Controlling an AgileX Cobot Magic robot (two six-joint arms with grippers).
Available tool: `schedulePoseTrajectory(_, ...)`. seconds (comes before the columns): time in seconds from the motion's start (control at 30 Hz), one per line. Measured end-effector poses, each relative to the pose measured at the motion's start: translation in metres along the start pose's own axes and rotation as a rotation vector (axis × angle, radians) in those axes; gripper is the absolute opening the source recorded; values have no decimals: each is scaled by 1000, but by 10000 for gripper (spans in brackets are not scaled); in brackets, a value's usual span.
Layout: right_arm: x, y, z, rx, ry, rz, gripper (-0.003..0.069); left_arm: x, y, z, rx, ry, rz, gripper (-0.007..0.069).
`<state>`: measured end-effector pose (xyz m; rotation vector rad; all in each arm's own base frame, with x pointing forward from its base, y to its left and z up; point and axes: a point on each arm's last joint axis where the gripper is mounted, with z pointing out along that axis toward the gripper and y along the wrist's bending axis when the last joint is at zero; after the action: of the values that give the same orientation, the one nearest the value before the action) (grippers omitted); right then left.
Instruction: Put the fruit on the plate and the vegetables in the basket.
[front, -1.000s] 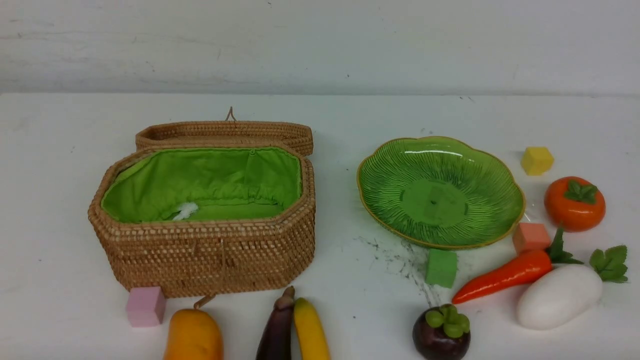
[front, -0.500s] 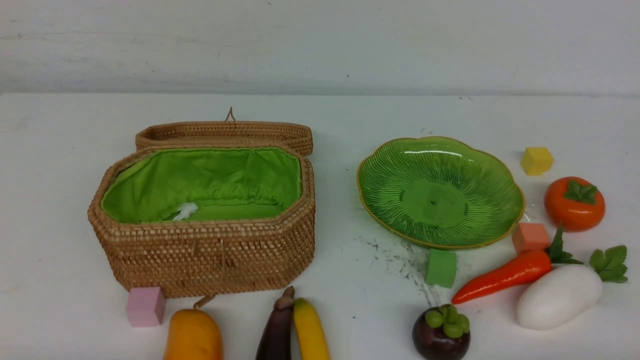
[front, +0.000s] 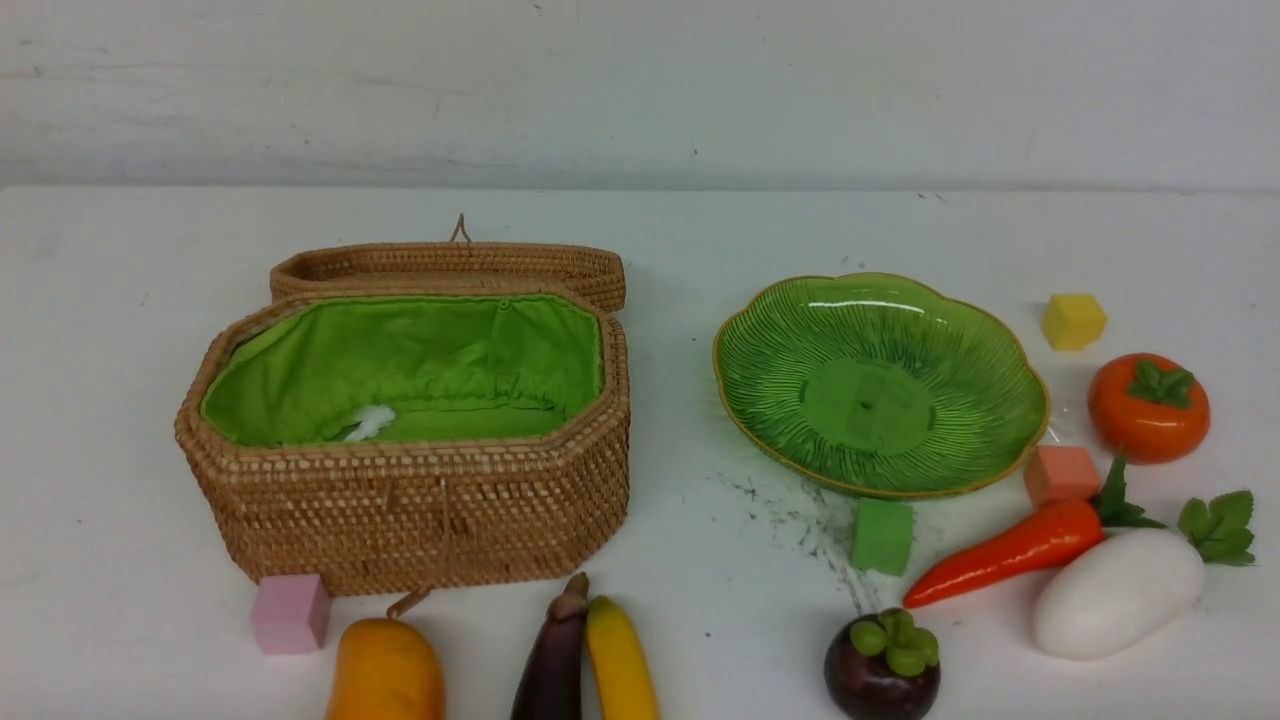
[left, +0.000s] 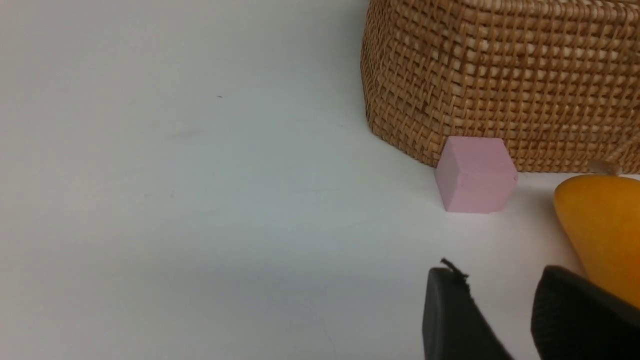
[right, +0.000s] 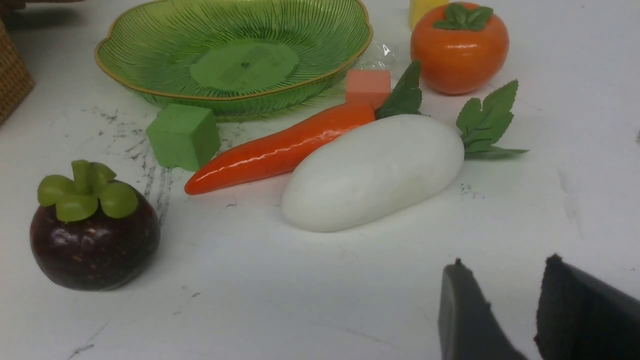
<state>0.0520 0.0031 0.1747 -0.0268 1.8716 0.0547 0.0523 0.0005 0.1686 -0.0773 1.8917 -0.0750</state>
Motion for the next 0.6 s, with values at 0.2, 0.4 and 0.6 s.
schedulePoseTrajectory(0.2,0,0,0,0,0,0,243,-3,2,0,-21,-31,66,239)
schedulePoseTrajectory(0.4,0,0,0,0,0,0,243,-18,-3,-2,31,-194,-1,239)
schedulePoseTrajectory(0.6,0,0,0,0,0,0,243,-41,-7,-10,170,-446,-396,239)
